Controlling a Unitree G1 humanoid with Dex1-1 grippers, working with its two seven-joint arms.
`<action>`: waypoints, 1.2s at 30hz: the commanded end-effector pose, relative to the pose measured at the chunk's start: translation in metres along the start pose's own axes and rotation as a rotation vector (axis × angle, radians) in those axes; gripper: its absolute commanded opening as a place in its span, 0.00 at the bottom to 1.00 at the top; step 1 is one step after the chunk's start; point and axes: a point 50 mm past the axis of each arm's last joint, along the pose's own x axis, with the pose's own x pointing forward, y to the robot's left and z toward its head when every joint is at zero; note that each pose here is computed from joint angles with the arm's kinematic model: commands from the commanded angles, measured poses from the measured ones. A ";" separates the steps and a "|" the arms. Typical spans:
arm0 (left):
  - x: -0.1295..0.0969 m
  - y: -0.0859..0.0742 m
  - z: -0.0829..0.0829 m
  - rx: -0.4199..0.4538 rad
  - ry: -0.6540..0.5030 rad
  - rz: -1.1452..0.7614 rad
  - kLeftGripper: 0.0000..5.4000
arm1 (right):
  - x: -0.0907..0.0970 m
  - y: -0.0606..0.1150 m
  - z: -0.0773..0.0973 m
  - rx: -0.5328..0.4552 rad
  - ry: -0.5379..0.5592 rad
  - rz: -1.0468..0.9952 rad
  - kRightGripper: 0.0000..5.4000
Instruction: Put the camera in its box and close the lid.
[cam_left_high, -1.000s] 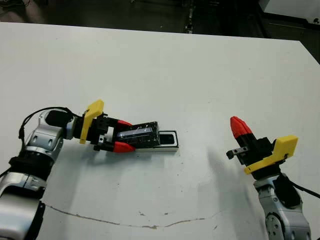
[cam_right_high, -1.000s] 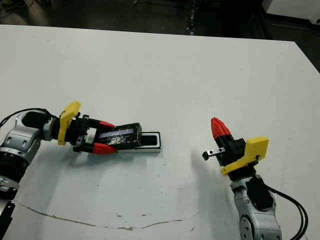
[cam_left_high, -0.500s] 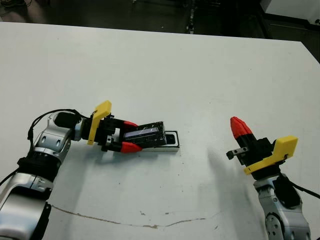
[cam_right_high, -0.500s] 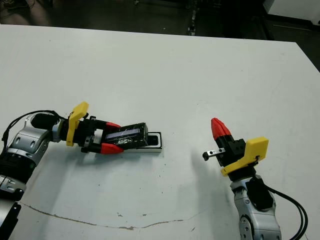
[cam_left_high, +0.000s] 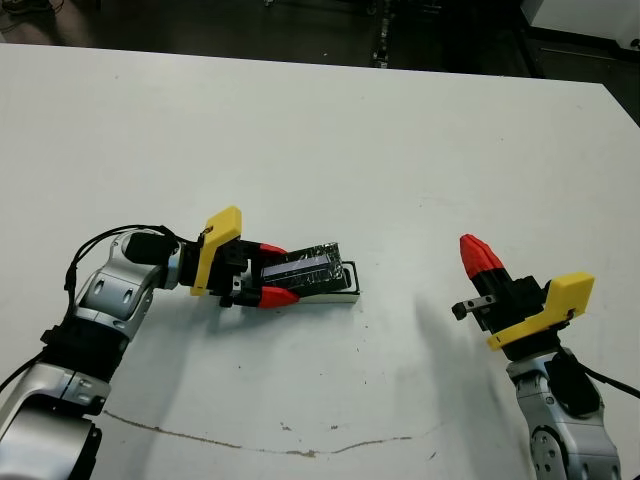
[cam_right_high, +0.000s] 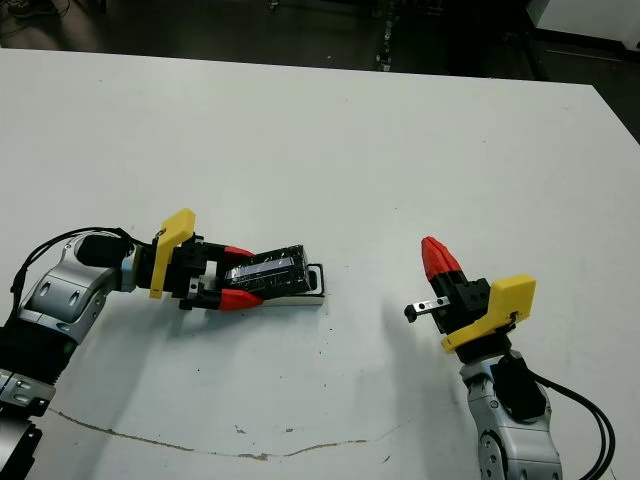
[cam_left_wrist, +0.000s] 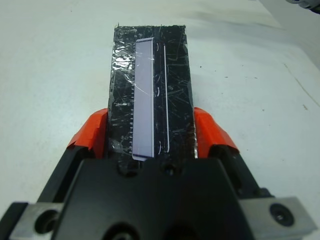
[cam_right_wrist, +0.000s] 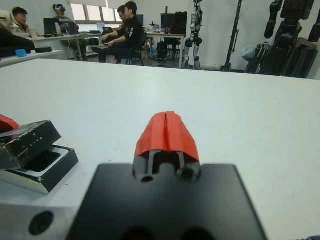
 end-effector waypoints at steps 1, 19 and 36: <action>0.015 -0.008 -0.008 -0.028 0.011 -0.052 0.59 | -0.003 -0.002 -0.001 -0.014 0.010 -0.013 0.00; 0.047 0.000 -0.015 -0.011 0.054 -0.072 0.59 | -0.002 -0.002 -0.001 0.000 0.006 -0.004 0.00; 0.064 0.003 -0.008 0.054 0.107 -0.096 0.59 | -0.003 0.000 -0.002 -0.004 0.019 -0.008 0.00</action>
